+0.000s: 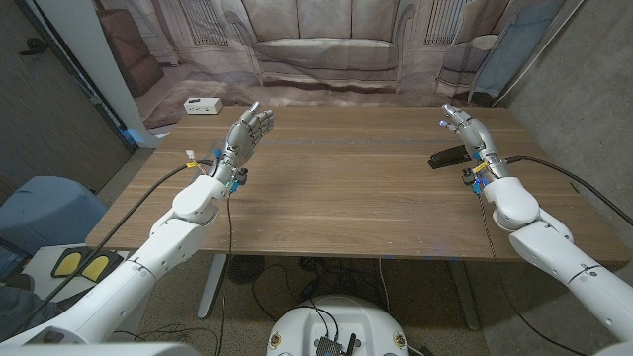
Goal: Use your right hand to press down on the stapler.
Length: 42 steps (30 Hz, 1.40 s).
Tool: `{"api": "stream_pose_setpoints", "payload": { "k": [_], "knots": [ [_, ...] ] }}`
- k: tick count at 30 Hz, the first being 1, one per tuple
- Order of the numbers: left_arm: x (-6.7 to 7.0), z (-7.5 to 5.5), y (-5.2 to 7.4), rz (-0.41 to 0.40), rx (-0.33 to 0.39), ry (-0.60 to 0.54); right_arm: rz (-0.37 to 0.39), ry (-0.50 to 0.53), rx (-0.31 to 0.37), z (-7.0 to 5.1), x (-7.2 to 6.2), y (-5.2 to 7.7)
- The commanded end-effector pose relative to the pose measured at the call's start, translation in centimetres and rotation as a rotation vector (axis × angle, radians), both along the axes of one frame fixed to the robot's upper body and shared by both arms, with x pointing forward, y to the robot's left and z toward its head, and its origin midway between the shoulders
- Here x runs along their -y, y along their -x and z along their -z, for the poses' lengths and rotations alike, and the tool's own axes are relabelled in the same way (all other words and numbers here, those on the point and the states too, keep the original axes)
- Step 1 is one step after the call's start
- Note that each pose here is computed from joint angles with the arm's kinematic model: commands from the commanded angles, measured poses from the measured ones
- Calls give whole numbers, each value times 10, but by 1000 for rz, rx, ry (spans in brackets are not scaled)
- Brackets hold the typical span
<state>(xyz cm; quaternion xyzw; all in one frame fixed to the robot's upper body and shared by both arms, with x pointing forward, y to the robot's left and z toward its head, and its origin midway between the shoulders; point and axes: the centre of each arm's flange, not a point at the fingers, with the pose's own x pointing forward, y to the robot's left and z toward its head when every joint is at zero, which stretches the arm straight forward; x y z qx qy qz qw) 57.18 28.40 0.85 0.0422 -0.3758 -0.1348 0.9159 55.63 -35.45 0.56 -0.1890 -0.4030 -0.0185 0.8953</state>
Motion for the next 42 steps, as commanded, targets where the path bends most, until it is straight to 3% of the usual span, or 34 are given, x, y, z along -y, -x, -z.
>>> {"api": "stream_pose_setpoints", "payload": {
  "k": [1,25,42],
  "knots": [
    [-5,-2,2,-10,7,-2,42,21,-5,-5,12,-3],
    [-2,-6,3,-24,17,-7,166,76,10,-13,36,-6],
    [2,-2,4,-22,10,-3,284,108,21,-9,49,-4]
  ]
}}
